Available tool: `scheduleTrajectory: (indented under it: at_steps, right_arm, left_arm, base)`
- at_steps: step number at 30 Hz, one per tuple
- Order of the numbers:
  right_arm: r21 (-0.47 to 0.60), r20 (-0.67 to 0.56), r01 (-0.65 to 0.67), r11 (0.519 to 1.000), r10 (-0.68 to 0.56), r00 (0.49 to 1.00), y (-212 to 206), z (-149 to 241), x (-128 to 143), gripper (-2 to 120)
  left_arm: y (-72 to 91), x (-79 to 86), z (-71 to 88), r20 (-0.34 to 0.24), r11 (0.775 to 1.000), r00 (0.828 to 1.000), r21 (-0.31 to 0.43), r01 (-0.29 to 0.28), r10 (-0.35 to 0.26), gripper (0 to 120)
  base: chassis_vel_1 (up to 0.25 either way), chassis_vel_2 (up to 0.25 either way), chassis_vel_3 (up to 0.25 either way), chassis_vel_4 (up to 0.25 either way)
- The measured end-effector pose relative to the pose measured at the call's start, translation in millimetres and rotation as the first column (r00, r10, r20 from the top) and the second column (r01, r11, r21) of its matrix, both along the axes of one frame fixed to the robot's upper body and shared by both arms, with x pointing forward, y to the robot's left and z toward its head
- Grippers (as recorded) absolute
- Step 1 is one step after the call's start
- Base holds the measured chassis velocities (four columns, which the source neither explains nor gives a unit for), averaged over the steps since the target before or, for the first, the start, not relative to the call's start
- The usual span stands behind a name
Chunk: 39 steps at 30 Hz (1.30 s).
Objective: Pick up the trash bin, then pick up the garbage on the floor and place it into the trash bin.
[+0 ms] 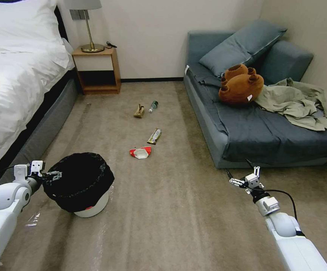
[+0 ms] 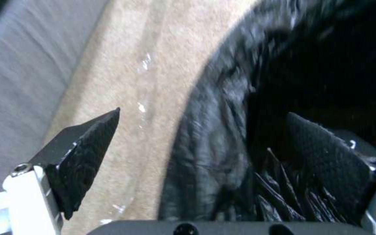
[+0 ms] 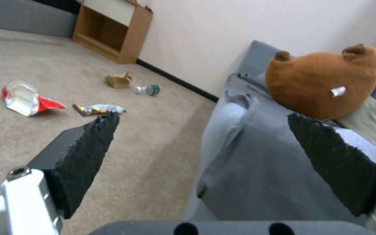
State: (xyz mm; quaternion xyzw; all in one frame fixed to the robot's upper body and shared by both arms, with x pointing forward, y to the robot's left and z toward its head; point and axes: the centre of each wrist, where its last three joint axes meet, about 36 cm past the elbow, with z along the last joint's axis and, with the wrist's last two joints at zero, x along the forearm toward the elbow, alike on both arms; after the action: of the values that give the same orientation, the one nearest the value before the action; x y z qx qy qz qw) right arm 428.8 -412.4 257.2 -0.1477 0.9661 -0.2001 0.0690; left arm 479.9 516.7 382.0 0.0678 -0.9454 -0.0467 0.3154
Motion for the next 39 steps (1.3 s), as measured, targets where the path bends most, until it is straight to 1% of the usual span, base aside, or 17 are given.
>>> scheduleTrajectory:
  at_steps: [2, 5, 10, 15, 20, 23, 24, 26, 29, 31, 32, 33, 34, 35, 36, 38, 39]
  right_arm:
    - [0.002, 0.005, -0.006, 1.0, 0.006, 1.0, 2.8, 1.6, 1.3, 100]
    - [0.003, 0.006, -0.008, 1.0, 0.008, 1.0, 3.8, 2.1, 1.2, 100]
    - [0.005, 0.003, -0.007, 1.0, 0.007, 1.0, 2.5, 2.0, -0.8, 100]
    - [0.003, -0.002, -0.002, 1.0, 0.002, 1.0, -1.4, 1.8, -0.9, 100]
    - [0.012, -0.003, -0.003, 1.0, 0.003, 1.0, 2.4, 0.9, 1.0, 100]
    - [0.026, -0.003, -0.009, 1.0, 0.009, 1.0, 10.8, -0.3, 4.4, 100]
    - [0.026, -0.003, -0.009, 1.0, 0.009, 1.0, 10.8, -0.3, 4.4, 100]
    - [0.037, 0.003, -0.014, 0.999, 0.014, 1.0, 17.9, 2.2, 9.1, 100]
    - [0.042, 0.006, -0.015, 0.999, 0.014, 1.0, 20.6, 4.1, 11.4, 100]
    - [0.051, 0.004, -0.013, 0.999, 0.013, 1.0, 23.4, 7.1, 13.2, 100]
    - [0.051, 0.004, -0.013, 0.999, 0.013, 1.0, 23.4, 7.1, 13.2, 100]
    - [0.055, 0.002, -0.012, 0.998, 0.012, 1.0, 24.2, 7.9, 12.8, 100]
    - [0.06, -0.002, -0.009, 0.998, 0.009, 1.0, 24.5, 8.0, 11.3, 100]
    - [0.06, -0.002, -0.009, 0.998, 0.009, 1.0, 24.5, 8.0, 11.3, 100]
    - [0.064, -0.009, -0.006, 0.998, 0.007, 1.0, 23.8, 6.9, 8.3, 100]
    - [0.066, -0.011, -0.006, 0.998, 0.006, 1.0, 23.4, 6.6, 7.3, 100]
    - [0.07, -0.015, -0.003, 0.998, 0.004, 1.0, 21.2, 5.7, 4.3, 100]
  left_arm:
    - [-10.4, 6.3, -9.0, -0.003, 1.0, 1.0, -0.021, 0.003, -0.003, 100]
    - [-14.3, 9.2, -12.3, -0.004, 1.0, 1.0, -0.026, 0.001, -0.001, 99]
    - [-25.0, 21.7, -26.8, -0.004, 0.999, 1.0, -0.048, -0.013, 0.013, 98]
    - [-24.0, 20.8, -31.4, -0.016, 0.999, 1.0, -0.044, -0.012, 0.011, 94]
    - [-14.6, 16.3, -27.8, -0.02, 0.999, 1.0, -0.033, -0.001, 0.0, 86]
    - [-6.7, 6.1, -20.1, -0.015, 1.0, 1.0, -0.019, 0.018, -0.018, 71]
    - [-6.7, 6.1, -20.1, -0.015, 1.0, 1.0, -0.019, 0.018, -0.018, 71]
    - [-1.1, -0.5, -13.9, -0.014, 0.999, 0.999, -0.012, 0.03, -0.03, 60]
    - [0.9, -2.3, -10.6, -0.011, 0.999, 0.999, -0.009, 0.033, -0.033, 55]
    - [4.0, -4.4, -5.2, 0.004, 0.999, 0.999, -0.006, 0.034, -0.034, 43]
    - [4.0, -4.4, -5.2, 0.004, 0.999, 0.999, -0.006, 0.034, -0.034, 43]
    - [4.4, -5.0, -3.1, 0.014, 0.999, 0.999, -0.008, 0.034, -0.034, 36]
    - [4.5, -5.8, -2.5, 0.026, 0.999, 0.999, -0.01, 0.033, -0.032, 31]
    - [4.5, -5.8, -2.5, 0.026, 0.999, 0.999, -0.01, 0.033, -0.032, 31]
    - [3.7, -6.8, -5.0, 0.039, 0.999, 0.999, -0.014, 0.029, -0.028, 25]
    - [3.4, -7.2, -6.5, 0.043, 1.0, 0.999, -0.015, 0.026, -0.025, 23]
    - [1.3, -8.4, -12.2, 0.058, 1.0, 0.998, -0.022, 0.022, -0.02, 15]
  base:
    - [0.0, 0.0, 0.0, 0.0]
    - [0.0, 0.0, 0.0, 0.0]
    - [0.0, 0.0, 0.0, 0.0]
    - [0.0, 0.0, 0.0, 0.0]
    - [0.0, 0.0, 0.0, 0.0]
    - [0.0, 0.0, 0.0, 0.0]
    - [0.0, 0.0, 0.0, 0.0]
    - [0.0, 0.0, 0.0, 0.0]
    - [0.0, 0.0, 0.0, 0.0]
    - [0.0, 0.0, 0.0, 0.0]
    - [0.0, 0.0, 0.0, 0.0]
    - [0.0, 0.0, 0.0, 0.0]
    - [0.0, 0.0, 0.0, 0.0]
    - [0.0, 0.0, 0.0, 0.0]
    - [0.0, 0.0, 0.0, 0.0]
    - [0.0, 0.0, 0.0, 0.0]
    - [0.0, 0.0, 0.0, 0.0]
